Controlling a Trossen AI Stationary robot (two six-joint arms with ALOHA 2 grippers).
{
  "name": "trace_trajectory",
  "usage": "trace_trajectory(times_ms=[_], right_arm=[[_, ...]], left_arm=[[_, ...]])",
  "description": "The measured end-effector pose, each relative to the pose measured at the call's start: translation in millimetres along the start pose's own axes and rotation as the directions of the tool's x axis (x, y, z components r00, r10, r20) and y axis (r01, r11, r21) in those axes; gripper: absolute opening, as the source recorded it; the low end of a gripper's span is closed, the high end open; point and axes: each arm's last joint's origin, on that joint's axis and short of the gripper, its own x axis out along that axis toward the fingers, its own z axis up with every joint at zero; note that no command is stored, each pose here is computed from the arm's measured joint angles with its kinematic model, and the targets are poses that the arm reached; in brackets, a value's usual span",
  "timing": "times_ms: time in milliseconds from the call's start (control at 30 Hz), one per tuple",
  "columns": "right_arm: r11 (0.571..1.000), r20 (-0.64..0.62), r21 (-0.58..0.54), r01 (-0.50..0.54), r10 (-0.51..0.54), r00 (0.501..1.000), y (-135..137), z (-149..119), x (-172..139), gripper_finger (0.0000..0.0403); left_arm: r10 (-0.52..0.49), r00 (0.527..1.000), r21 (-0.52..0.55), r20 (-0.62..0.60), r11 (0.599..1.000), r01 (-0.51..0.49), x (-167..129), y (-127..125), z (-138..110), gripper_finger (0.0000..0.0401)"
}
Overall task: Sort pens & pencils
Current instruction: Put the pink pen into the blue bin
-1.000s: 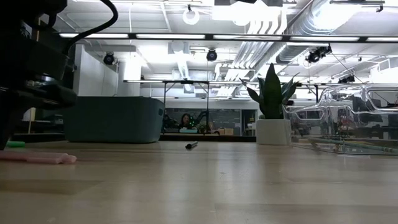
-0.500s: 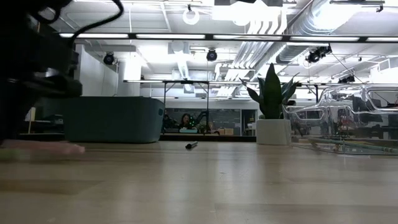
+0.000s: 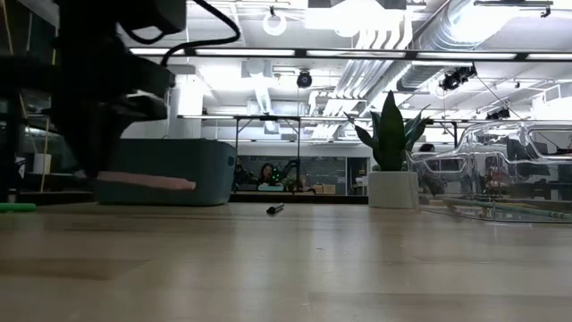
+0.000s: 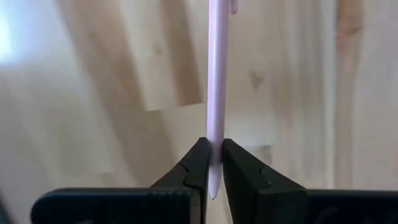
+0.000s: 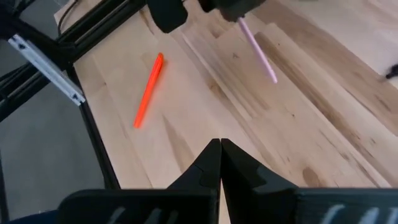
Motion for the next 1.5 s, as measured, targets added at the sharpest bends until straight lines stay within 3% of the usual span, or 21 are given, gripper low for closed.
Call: trace_trajectory(times_ms=[333, 600, 1067, 1500], right_arm=[[0.998, 0.025, 0.016, 0.059, -0.059, 0.998, -0.2, -7.6, -12.1, 0.0000], [0.997, 0.054, 0.037, 0.071, -0.073, 0.996, 1.1, -10.1, -17.6, 0.0000], [0.994, 0.052, 0.084, 0.073, -0.078, 0.996, 1.7, -12.6, -18.7, 0.0000], [0.989, 0.063, 0.121, 0.080, -0.088, 0.994, 1.3, -12.9, -18.8, 0.0000]], left_arm=[[0.080, 0.994, -0.041, 0.070, 0.996, -0.077, -37.9, 39.4, -5.3, 0.0027], [0.144, 0.984, -0.142, 0.101, 0.981, -0.129, -68.5, 80.1, -32.0, 0.0027], [0.273, 0.960, -0.306, 0.065, 0.921, -0.242, -105.0, 156.3, -70.7, 0.0030], [0.275, 0.961, -0.371, 0.015, 0.894, -0.251, -105.1, 201.7, -107.5, 0.0029]])
